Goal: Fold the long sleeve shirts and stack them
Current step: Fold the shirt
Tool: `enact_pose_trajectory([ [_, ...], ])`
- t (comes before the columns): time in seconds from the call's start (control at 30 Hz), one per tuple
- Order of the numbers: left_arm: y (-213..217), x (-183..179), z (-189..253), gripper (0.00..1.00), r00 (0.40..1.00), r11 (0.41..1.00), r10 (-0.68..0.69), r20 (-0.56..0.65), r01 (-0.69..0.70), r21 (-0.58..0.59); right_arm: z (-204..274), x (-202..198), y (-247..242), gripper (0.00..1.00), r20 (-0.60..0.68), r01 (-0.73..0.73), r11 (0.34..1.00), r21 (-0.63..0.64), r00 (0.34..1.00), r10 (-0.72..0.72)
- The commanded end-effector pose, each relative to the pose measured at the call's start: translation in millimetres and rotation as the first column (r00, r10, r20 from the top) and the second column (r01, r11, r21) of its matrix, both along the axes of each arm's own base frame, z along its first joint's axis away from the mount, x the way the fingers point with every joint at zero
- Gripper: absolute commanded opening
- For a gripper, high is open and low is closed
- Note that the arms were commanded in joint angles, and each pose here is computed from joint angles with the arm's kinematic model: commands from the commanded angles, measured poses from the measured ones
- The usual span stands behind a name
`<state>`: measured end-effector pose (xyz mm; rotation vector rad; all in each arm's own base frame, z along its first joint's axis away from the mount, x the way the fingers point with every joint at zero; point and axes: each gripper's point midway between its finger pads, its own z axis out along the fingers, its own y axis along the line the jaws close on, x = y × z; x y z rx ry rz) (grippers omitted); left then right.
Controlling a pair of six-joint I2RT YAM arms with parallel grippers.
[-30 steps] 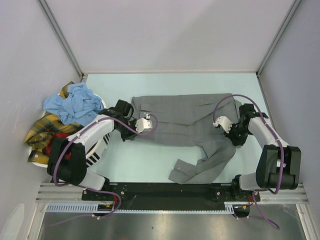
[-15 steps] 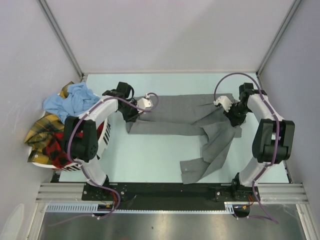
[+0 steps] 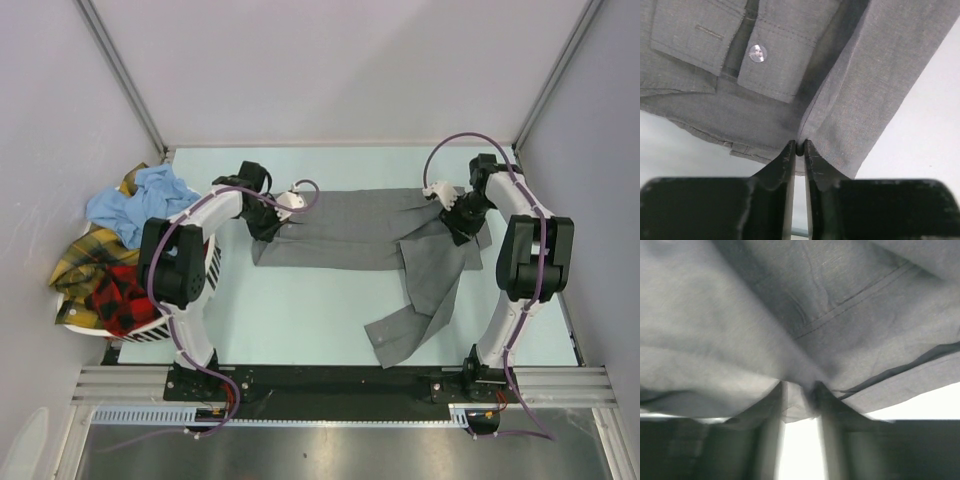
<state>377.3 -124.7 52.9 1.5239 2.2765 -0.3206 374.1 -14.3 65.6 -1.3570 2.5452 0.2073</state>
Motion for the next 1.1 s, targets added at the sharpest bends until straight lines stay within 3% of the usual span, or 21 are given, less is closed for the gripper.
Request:
enact_pose_trajectory([
  [0.0,7.3,20.7,13.3,0.24,0.994,0.994,0.1,0.041,-0.099,-0.037,10.2,2.9,-7.8,0.49,-0.006,0.053,0.999,0.003,0.999,-0.053],
  [0.1,4.5,20.2,39.2,0.48,0.987,0.974,0.155,0.031,-0.147,-0.171,27.3,1.6,-19.8,0.66,-0.01,0.148,0.988,0.049,0.989,-0.148],
  [0.13,2.4,17.3,61.7,0.53,0.984,0.963,0.168,0.061,-0.151,-0.221,33.5,0.2,-20.3,0.68,-0.012,0.172,0.981,0.087,0.985,-0.172],
  [0.17,-0.2,16.8,72.8,0.69,0.982,0.956,0.169,0.088,-0.141,-0.257,39.2,-3.5,-20.9,0.68,-0.021,0.19,0.975,0.112,0.982,-0.188],
  [0.23,-8.6,-1.7,84.8,0.86,0.985,0.947,0.133,0.105,-0.095,-0.308,56.2,-20.1,-21.0,0.7,-0.037,0.241,0.952,0.186,0.97,-0.239],
  [0.27,-12.2,-7.8,108.5,0.97,0.977,0.941,0.122,0.173,-0.058,-0.334,62.0,-27.2,-19.7,0.71,-0.033,0.246,0.948,0.203,0.969,-0.245],
  [0.4,-26.7,-47.6,125.7,0.99,0.956,0.941,0.033,0.291,0.069,-0.333,72.1,-66.8,1.1,0.75,0.023,0.171,0.953,0.25,0.983,-0.182],
  [0.47,-29.0,-52.1,160.6,0.99,0.897,0.924,0.059,0.437,0.117,-0.364,71.3,-90.5,19.1,0.77,0.072,0.082,0.969,0.234,0.992,-0.101],
  [0.57,-41.9,-67.8,173.1,0.99,0.882,0.863,0.128,0.454,0.127,-0.49,63.6,-118.9,57.4,0.78,0.108,-0.079,0.979,0.19,0.992,0.059],
  [0.67,-56.3,-93.9,181.6,0.99,0.907,0.805,0.118,0.404,0.151,-0.573,53.9,-138.8,100.7,0.78,0.109,-0.222,0.958,0.179,0.973,0.205],
  [0.83,-42.6,-94.9,187.7,0.99,0.912,0.811,0.247,0.328,-0.009,-0.585,36.1,-168.2,158.9,0.74,0.058,-0.403,0.897,0.183,0.915,0.399],
  [1.07,4.7,-87.3,211.6,1.0,0.756,0.795,0.486,0.438,-0.174,-0.581,-7.9,-209.3,200.0,0.73,0.01,-0.633,0.769,0.089,0.773,0.635],
])
